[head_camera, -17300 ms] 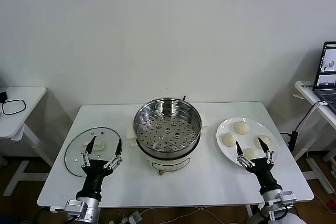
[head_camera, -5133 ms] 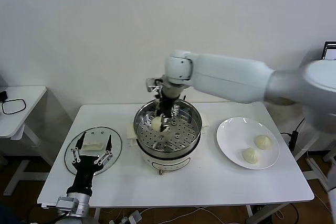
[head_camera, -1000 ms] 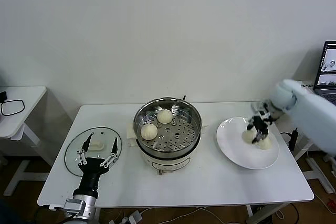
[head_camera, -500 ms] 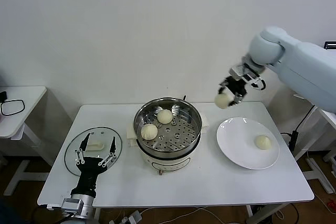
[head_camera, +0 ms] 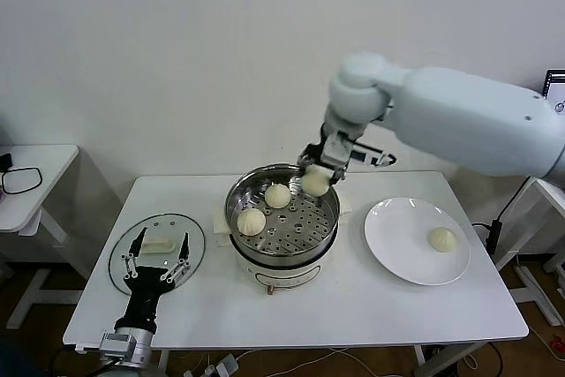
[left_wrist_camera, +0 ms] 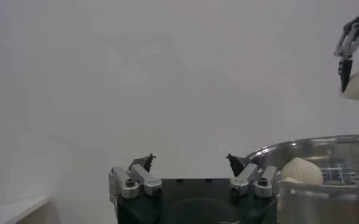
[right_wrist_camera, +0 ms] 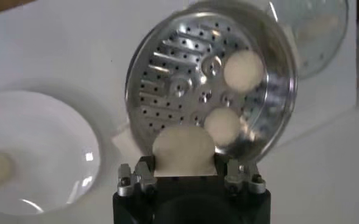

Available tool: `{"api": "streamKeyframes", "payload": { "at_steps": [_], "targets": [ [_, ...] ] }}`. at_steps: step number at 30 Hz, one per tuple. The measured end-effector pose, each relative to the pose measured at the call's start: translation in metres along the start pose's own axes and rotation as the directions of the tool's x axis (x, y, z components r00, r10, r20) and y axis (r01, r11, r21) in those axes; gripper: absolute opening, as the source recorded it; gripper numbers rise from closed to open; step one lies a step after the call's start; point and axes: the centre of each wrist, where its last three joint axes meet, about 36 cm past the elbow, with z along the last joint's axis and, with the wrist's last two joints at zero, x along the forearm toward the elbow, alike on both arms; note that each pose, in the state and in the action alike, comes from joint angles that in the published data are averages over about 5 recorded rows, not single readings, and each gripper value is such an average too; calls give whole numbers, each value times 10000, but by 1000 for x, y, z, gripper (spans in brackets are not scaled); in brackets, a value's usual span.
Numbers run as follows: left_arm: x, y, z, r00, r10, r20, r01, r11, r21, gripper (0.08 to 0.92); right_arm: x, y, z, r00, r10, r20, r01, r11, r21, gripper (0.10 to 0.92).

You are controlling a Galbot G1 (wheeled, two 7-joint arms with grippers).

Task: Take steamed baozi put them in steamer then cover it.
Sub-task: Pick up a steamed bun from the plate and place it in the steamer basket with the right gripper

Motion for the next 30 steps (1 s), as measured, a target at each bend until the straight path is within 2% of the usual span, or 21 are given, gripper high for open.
{"api": "streamKeyframes", "payload": {
  "at_steps": [13,30],
  "targets": [
    [-3,5,7,9999,-94,-133,94,10000,-3,823,-60,-22,-39,9946,-253,1010,54,9811,1934,662],
    [-1,12,14,9993,-203,-303,202,9998,-32,823,-105,-43,-52,9882,-426,1475,37,9671,2543,668]
  ]
}}
